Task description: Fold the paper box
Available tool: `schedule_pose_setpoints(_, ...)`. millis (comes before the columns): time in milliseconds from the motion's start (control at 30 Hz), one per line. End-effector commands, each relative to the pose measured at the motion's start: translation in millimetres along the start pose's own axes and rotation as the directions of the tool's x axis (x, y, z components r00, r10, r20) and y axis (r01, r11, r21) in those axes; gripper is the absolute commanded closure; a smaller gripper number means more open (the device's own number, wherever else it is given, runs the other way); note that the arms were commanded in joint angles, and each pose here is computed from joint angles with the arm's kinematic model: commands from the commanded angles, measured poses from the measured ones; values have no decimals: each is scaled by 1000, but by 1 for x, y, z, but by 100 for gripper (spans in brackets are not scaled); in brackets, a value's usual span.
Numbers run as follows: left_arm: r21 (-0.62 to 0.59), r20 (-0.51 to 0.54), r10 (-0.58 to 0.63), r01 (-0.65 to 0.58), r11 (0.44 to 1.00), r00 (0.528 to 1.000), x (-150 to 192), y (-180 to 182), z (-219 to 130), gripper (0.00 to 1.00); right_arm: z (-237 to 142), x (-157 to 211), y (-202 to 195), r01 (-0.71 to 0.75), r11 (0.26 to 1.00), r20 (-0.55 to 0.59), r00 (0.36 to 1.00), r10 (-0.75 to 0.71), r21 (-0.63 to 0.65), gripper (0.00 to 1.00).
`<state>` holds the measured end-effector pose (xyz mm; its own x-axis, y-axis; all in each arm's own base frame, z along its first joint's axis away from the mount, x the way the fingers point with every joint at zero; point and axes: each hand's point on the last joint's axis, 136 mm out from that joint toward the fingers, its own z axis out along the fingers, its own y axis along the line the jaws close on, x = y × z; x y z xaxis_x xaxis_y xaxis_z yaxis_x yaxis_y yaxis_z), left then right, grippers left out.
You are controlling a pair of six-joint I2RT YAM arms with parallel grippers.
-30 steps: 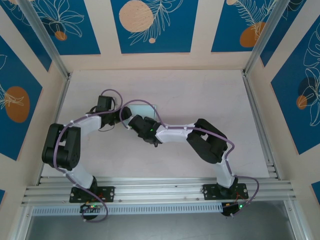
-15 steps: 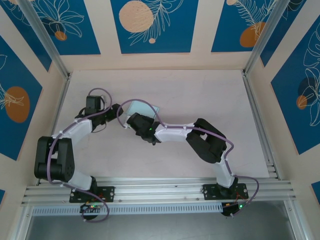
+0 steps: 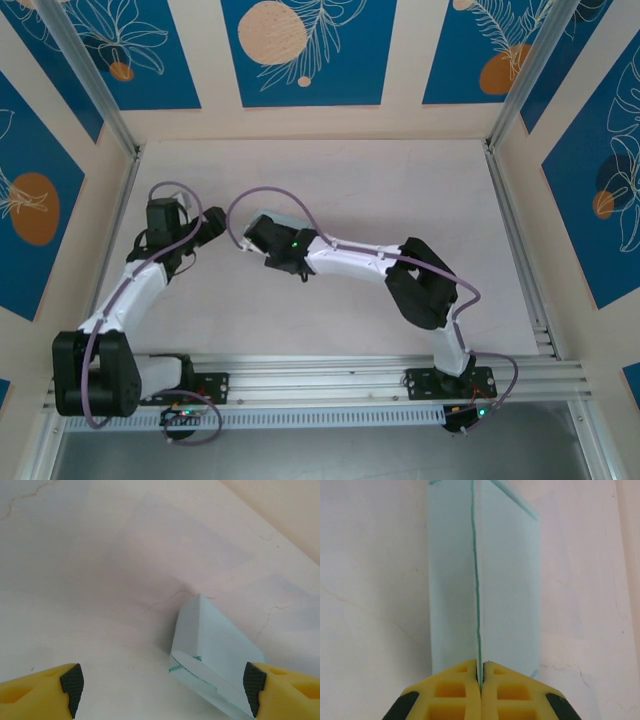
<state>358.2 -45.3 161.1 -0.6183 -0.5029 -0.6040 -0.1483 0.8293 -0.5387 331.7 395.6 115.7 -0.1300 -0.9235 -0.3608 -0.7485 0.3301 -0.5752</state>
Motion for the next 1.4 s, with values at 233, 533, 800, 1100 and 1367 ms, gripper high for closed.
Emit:
schedule_pose_setpoints(233, 56, 42, -1, -1, 998, 999, -7, -13, -28, 15, -89, 5, -33, -315, 884, -67, 948, 312, -344, 100)
schedule_pose_setpoints(533, 106, 26, -16, 13, 994, 1000, -1, -18, -23, 15, -93, 21, -20, -336, 675, -86, 923, 375, -657, 100)
schedule_pose_setpoints(800, 385, 119, 292, -315, 868, 949, -3, -69, -19, 14, -78, 31, -14, -299, 617, -123, 942, 312, -728, 100)
schedule_pose_setpoints(1100, 663, 234, 613, -585, 467, 754, 25, -108, -13, 25, -54, 41, -15, -304, 631, -168, 949, 268, -714, 100)
schedule_pose_setpoints(1367, 687, 187, 751, -631, 361, 634, 36, -100, -1, 34, -51, 39, -18, -293, 646, -158, 953, 260, -705, 100)
